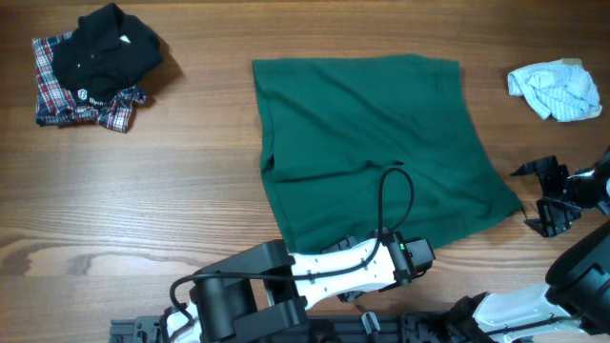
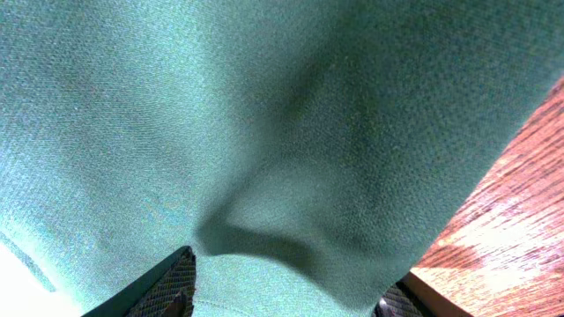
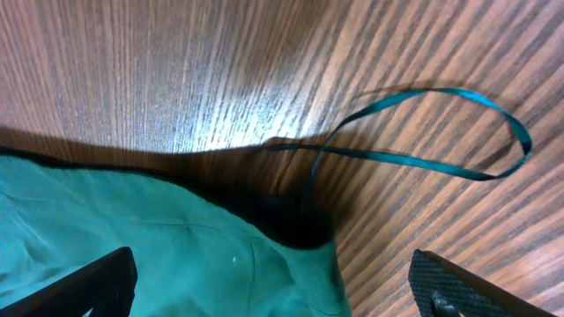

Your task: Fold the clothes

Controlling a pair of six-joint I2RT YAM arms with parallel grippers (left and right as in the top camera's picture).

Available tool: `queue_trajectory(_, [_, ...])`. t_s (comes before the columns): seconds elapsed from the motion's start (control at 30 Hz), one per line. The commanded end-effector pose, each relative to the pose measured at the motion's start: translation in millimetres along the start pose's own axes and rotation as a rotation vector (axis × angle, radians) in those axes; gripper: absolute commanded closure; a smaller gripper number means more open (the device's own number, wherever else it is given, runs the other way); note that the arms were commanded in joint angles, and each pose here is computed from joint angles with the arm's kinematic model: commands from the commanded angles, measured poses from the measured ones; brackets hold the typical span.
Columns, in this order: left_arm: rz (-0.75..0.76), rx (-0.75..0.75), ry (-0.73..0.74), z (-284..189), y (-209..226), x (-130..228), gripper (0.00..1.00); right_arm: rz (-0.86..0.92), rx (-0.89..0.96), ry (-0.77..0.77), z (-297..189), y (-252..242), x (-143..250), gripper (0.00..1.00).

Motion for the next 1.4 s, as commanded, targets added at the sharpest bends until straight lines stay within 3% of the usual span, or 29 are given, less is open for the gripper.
queue_trajectory(0.0, [-0.007,-0.01,0.013,12,2,1,0.4,0.028,0.023,0.01,3,-7,7,0.0])
queue_trajectory(0.37, [-0.008,-0.01,0.01,12,2,0,0.41,0.045,-0.029,0.03,37,-15,21,0.02])
queue_trajectory(0.47, [-0.008,-0.01,0.009,12,2,0,0.53,0.046,-0.019,0.027,39,-10,23,0.11])
queue_trajectory(0.63, [-0.009,-0.009,0.005,12,1,-1,0.95,0.007,-0.021,0.014,45,4,26,0.37])
queue_trajectory(0.67, [-0.009,-0.009,0.004,12,1,-1,0.96,0.002,-0.022,0.012,45,6,26,0.45])
queue_trajectory(0.73, [-0.01,-0.009,0.004,12,1,-1,0.96,-0.001,-0.023,0.011,46,9,27,0.8])
queue_trajectory(0.77, [-0.01,-0.008,0.002,11,1,-2,0.96,0.005,-0.023,0.012,47,10,28,0.91])
queue_trajectory(0.83, [-0.012,-0.007,-0.005,9,2,-3,0.96,0.005,-0.023,0.012,47,10,28,0.96])
queue_trajectory(1.03, [-0.048,0.002,-0.103,-19,12,-17,0.96,-0.077,-0.113,0.027,37,29,30,0.96])
queue_trajectory(1.37, [-0.244,0.04,-0.203,-52,73,-19,0.96,-0.22,-0.213,-0.087,-10,78,43,0.96])
Point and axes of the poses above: each gripper's point midway between its finger pads, its own z axis out along the fingers, its own y axis along the line the jaws close on, x = y × z, the point moved 1 cm from there along -z, back along the fingers, and after that the axes turned 2 degrees about -z, right-handed, at the moved point
